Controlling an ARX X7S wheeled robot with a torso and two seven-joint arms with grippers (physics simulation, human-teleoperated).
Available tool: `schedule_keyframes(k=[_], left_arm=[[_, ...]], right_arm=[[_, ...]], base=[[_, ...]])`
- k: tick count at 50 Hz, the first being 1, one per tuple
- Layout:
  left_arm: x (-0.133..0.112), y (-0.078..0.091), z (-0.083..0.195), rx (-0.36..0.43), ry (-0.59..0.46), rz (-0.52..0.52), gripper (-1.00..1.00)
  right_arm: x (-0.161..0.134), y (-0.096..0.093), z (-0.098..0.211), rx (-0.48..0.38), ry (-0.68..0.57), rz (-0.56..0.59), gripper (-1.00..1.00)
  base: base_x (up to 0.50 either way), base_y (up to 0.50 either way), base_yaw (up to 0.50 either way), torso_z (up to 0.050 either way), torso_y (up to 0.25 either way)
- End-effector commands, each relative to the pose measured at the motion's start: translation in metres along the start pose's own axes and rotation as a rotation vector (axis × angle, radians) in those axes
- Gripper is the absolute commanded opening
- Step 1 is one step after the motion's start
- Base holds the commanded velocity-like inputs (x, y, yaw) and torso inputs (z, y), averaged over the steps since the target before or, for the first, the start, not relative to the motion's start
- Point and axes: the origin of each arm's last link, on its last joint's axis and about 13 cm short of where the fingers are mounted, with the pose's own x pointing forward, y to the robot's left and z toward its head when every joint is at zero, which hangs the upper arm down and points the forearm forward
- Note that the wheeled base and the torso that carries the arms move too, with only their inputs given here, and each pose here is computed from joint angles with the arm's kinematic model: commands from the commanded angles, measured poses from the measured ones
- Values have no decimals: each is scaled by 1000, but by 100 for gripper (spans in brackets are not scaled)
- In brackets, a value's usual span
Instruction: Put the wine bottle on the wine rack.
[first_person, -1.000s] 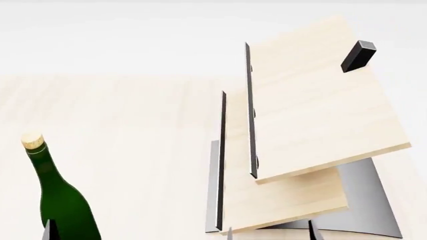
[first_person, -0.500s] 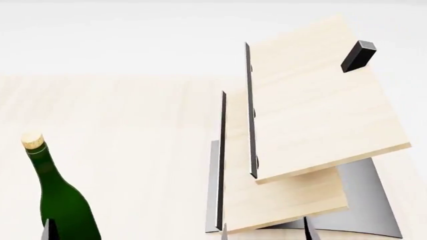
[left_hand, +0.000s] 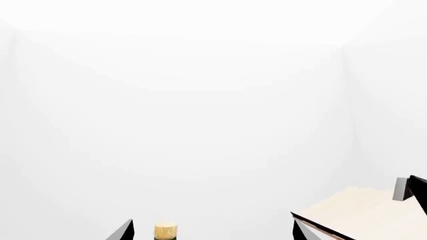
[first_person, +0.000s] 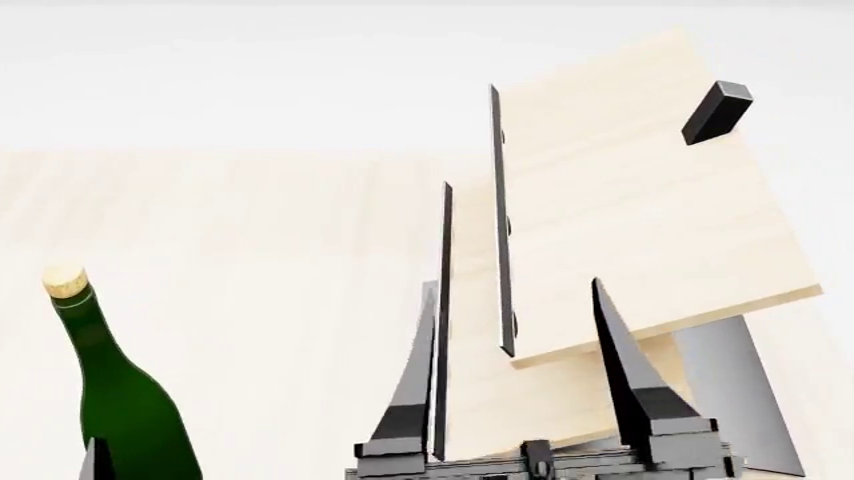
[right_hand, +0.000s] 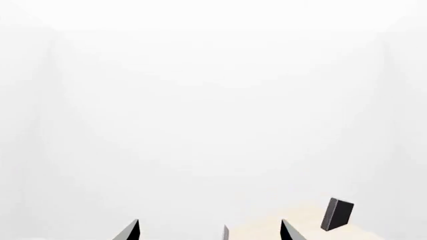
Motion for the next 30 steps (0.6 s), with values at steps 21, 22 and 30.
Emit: schedule_keyframes(k=[21,22,30], left_arm=[[1,1,2,6,-4,5,100],[1,1,3,4,-5,5,100],[0,0,1,4,-4,4,100]], right_arm=[[99,8,38,90,224,559,100],[102,9,37,114,255,600,100],[108,7,39,308,467,841,100]], base=[[0,0,0,0,0],[0,0,0,0,0],[0,0,0,0,0]])
